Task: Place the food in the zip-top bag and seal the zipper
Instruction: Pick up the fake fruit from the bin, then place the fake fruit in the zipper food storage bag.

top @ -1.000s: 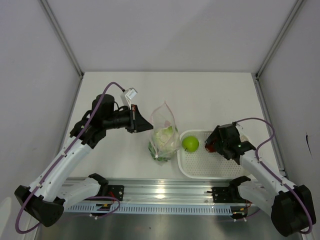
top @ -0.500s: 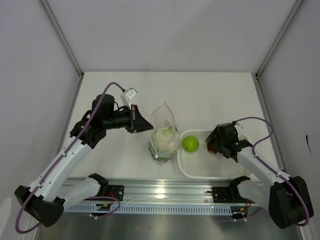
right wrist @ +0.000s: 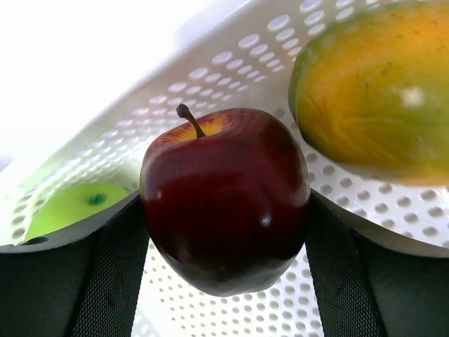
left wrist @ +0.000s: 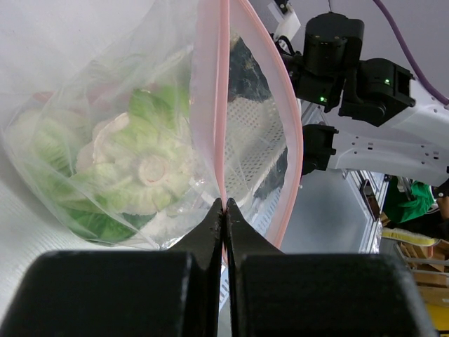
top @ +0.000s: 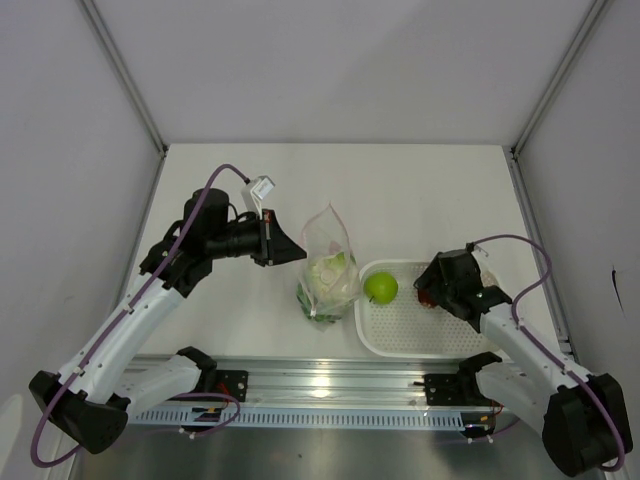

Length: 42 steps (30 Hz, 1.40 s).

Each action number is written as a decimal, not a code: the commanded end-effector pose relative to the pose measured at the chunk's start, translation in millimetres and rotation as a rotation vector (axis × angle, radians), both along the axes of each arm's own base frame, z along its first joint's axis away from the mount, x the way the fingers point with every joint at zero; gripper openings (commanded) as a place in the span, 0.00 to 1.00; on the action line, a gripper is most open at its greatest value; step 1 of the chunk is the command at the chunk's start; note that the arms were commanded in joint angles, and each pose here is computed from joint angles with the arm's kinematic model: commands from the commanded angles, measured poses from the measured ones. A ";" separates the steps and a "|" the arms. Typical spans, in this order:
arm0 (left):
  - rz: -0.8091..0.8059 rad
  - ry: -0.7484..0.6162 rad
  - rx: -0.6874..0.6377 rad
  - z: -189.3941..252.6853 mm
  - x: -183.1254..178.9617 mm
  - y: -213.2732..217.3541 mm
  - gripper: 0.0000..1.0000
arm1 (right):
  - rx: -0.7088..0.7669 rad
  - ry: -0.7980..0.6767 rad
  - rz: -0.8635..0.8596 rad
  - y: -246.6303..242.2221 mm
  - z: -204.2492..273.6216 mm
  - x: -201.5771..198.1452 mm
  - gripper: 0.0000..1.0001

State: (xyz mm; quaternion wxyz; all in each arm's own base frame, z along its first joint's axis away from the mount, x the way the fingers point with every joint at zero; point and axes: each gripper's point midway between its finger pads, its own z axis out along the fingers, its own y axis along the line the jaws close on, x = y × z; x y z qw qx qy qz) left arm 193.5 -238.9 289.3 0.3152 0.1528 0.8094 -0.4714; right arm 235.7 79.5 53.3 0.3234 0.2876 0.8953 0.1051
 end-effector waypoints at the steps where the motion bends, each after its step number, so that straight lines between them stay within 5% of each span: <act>1: -0.014 -0.022 -0.026 10.2 -2.7 -0.4 0.01 | -0.017 -0.042 0.015 -2.3 23.7 -1.1 0.28; 8: -0.015 -0.016 -0.027 8.4 -0.9 -1.9 0.01 | 0.059 -0.178 0.156 34.4 111.8 0.2 0.24; 16: -0.020 -0.015 -0.040 11.9 -1.6 -3.2 0.01 | 0.237 -0.423 0.443 127.9 255.0 -2.0 0.30; 23: -0.015 -0.002 -0.036 7.1 -1.3 -3.1 0.01 | 0.284 -0.549 0.644 200.0 320.0 -17.9 0.30; 31: -0.019 0.003 -0.037 5.2 0.3 -4.6 0.01 | 0.244 -0.547 0.749 247.5 324.2 -23.8 0.34; 42: -0.025 -0.002 -0.042 8.3 0.5 -5.6 0.01 | 0.165 -0.456 0.705 248.2 290.8 -21.4 0.47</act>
